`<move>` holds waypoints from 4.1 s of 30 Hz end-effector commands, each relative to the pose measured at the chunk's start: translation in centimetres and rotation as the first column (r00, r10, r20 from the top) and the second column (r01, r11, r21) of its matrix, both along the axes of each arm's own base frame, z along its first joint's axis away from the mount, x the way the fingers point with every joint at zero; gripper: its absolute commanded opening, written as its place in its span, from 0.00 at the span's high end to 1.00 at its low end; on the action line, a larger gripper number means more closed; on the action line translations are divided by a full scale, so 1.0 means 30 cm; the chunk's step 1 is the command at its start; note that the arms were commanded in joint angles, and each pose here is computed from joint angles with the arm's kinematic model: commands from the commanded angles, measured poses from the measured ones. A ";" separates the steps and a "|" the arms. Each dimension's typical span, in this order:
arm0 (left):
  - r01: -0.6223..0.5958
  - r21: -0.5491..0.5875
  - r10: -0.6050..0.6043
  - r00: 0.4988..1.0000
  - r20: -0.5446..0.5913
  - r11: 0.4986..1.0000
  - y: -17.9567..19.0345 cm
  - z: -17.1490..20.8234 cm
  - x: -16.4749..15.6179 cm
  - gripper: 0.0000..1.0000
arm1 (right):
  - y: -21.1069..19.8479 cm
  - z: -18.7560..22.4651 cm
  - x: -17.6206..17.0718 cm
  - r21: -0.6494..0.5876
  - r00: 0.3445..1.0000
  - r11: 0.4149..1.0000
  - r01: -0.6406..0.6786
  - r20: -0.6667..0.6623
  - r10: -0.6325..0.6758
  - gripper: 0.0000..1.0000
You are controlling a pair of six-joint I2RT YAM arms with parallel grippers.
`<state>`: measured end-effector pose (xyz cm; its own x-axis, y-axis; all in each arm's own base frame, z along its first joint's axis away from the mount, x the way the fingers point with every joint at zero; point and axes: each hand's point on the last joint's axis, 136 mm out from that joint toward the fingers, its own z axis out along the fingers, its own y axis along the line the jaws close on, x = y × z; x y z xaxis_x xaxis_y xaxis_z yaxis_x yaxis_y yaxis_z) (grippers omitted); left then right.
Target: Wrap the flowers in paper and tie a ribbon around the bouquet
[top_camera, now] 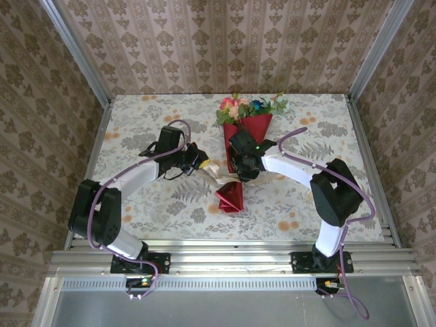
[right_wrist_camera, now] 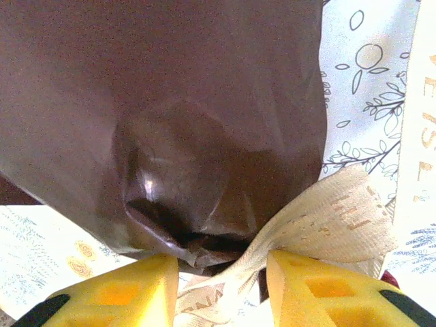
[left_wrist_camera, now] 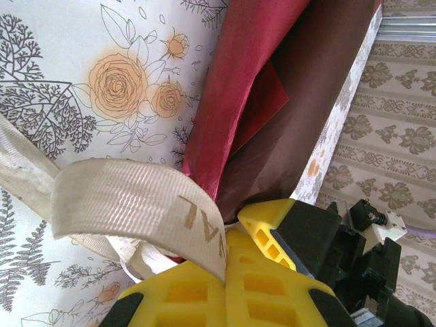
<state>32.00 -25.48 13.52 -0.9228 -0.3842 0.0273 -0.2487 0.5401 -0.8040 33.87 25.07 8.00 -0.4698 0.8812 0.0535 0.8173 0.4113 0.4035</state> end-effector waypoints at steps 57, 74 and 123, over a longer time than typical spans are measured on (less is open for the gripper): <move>-0.234 0.070 0.238 0.845 -0.478 0.970 0.015 -0.087 -0.246 0.42 | 0.023 0.020 -0.061 0.137 0.999 0.989 0.054 -0.017 -0.052 1.00; -0.339 0.022 0.267 0.697 -0.665 0.941 -0.163 -0.172 -0.213 0.37 | 0.001 -0.007 -0.089 0.128 0.998 0.990 0.054 -0.035 -0.050 1.00; -0.308 0.013 0.233 0.691 -0.684 0.951 -0.227 -0.225 -0.162 0.87 | -0.016 0.045 -0.100 0.167 0.998 0.984 0.056 0.017 -0.060 0.74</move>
<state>27.27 -31.91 5.71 -0.4743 -0.5921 0.6515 -0.8787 0.2734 -0.3912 30.61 25.04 8.43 -0.4368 0.8777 0.1969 0.8317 0.3107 0.4602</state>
